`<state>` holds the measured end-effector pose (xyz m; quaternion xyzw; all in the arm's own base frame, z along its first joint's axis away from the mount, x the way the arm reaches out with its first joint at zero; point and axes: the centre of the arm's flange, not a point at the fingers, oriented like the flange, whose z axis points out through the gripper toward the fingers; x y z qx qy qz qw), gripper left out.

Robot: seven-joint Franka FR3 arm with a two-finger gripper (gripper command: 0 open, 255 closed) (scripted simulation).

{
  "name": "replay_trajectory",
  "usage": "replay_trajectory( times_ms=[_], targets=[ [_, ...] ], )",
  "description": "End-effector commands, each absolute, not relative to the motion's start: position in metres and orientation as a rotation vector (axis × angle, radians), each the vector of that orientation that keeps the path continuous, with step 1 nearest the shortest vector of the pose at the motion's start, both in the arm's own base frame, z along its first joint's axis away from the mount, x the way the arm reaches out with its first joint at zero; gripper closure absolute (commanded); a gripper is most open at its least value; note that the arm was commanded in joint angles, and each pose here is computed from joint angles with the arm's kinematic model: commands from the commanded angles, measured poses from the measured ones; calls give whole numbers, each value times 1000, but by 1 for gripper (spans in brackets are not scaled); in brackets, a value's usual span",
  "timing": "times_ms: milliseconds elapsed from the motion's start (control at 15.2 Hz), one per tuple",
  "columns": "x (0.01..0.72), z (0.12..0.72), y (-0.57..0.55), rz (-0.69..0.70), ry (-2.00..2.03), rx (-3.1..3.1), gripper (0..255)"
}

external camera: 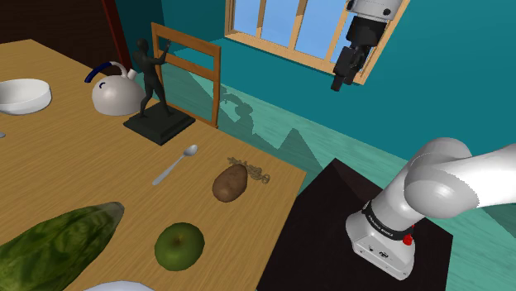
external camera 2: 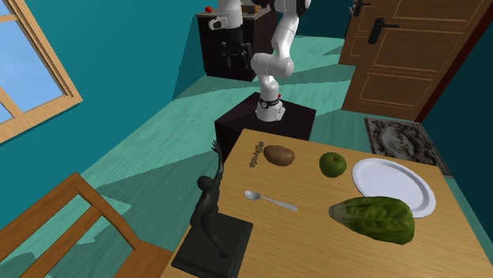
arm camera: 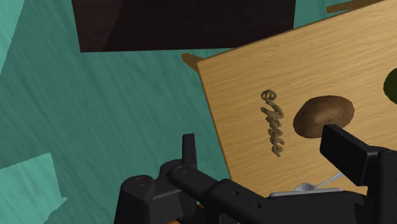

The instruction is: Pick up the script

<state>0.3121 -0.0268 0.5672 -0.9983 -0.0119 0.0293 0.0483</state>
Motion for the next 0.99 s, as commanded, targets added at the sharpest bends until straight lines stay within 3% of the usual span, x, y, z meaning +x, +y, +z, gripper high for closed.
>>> replay_trajectory(
  times_ms=[0,924],
  targets=[
    [312,567,-27,89,-36,-3043,0],
    [343,414,59,-30,79,-2988,0]
  ],
)
